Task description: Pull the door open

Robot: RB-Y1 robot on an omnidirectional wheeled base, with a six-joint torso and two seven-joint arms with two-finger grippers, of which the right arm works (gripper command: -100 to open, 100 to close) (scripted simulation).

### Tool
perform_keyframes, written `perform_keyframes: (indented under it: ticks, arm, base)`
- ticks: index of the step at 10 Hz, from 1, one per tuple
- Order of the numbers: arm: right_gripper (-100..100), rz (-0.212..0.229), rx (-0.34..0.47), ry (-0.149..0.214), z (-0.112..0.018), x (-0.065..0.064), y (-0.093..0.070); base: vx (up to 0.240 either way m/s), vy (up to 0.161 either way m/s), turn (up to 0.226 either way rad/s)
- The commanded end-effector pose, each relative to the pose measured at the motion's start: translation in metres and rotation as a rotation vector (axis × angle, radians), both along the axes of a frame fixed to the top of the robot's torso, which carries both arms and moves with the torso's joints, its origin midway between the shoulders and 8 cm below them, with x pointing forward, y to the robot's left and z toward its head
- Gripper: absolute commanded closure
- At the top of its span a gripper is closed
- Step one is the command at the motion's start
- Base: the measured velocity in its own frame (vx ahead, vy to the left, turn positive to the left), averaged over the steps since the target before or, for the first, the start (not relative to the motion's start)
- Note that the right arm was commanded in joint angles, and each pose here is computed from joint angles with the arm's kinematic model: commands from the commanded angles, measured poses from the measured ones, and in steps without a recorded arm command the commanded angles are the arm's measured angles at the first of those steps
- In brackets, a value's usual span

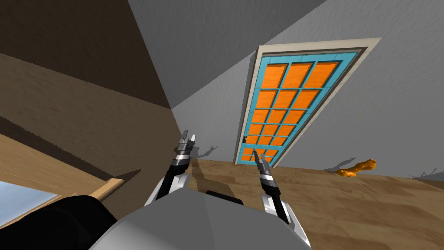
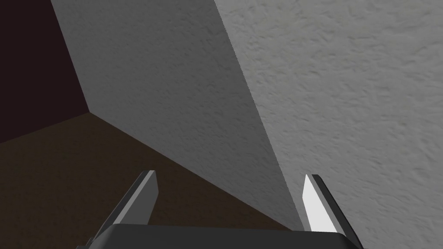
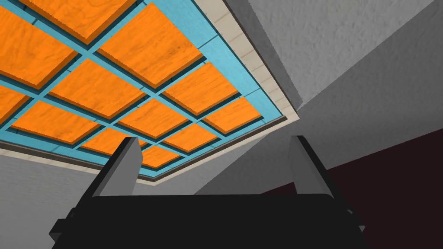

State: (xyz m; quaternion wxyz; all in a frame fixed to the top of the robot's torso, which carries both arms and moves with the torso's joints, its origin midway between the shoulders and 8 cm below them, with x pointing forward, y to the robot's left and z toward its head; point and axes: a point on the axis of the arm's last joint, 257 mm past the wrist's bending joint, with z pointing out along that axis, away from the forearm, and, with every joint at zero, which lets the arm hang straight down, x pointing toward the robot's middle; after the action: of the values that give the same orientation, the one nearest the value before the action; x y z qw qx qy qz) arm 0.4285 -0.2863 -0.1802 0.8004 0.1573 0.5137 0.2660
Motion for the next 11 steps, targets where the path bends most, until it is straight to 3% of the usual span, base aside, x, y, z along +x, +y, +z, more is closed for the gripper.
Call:
perform_keyframes:
  ticks: [1,11]
  arm:
    - [-100,-0.022,-0.047,0.029,-0.014,0.004,-0.004]
    - [-100,-0.109,-0.280,0.174,-0.095,0.015,-0.021]
  base:
    - [0.091,-0.046,0.034]
    - [0.085,-0.030,0.030]
